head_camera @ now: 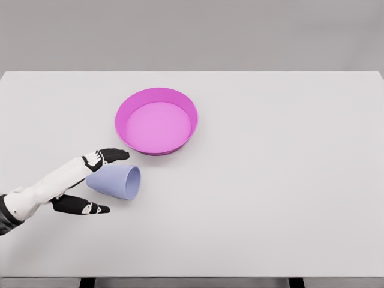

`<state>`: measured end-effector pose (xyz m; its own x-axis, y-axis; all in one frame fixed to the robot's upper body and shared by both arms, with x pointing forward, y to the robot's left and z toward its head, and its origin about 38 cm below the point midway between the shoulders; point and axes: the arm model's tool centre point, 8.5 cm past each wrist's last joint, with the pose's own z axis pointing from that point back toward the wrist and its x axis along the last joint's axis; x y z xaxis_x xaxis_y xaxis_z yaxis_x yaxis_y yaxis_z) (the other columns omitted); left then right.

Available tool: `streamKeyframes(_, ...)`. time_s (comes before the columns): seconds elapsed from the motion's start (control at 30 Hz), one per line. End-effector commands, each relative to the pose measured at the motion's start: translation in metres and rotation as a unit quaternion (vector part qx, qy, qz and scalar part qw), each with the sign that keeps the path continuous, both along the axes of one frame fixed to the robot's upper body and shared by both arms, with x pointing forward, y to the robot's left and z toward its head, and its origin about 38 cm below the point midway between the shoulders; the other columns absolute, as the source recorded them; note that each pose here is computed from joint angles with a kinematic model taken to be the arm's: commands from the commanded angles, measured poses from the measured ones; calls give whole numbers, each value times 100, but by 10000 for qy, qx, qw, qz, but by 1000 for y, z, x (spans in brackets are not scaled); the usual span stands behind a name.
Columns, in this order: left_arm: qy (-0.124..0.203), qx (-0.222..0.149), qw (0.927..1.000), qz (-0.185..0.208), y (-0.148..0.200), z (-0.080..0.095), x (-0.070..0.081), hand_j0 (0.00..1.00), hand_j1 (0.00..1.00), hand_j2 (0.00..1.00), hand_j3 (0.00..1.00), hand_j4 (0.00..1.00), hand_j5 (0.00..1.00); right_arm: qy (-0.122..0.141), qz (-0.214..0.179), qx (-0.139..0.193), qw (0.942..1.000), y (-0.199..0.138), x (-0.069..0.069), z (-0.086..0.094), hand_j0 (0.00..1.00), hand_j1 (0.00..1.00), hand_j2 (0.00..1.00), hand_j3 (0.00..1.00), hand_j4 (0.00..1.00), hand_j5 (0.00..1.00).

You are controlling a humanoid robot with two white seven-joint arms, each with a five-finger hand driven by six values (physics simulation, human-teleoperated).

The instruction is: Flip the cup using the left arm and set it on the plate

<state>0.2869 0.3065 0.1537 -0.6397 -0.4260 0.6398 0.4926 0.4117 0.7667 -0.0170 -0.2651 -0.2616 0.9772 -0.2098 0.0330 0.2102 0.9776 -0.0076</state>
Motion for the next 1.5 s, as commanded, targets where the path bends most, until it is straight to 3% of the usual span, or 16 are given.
streamKeyframes(0.0,20,-32,10000,4,-1,0,0,100,100,100,100,100,100,0,3,1,10000,0,0,0,100,100,100,100,100,100)
streamKeyframes(0.57,34,120,9999,-117,0,2,2,100,100,100,100,100,100,0,3,1,10000,0,0,0,100,100,100,100,100,100)
streamKeyframes(0.73,147,886,9959,-39,40,21,1,100,100,100,100,100,100,0,3,1,10000,0,0,0,100,100,100,100,100,100)
streamKeyframes(0.9,356,1798,9828,228,92,53,-6,100,100,100,100,100,100,-1,-5,1,10000,0,0,0,100,100,100,100,100,100)
streamKeyframes(1.07,371,2088,9760,503,115,75,-8,100,100,100,100,100,100,0,3,1,10000,0,0,0,100,100,100,100,100,100)
streamKeyframes(1.47,243,1917,9788,682,116,85,-3,100,100,100,100,100,100,0,3,1,10000,0,0,0,100,100,100,100,100,100)
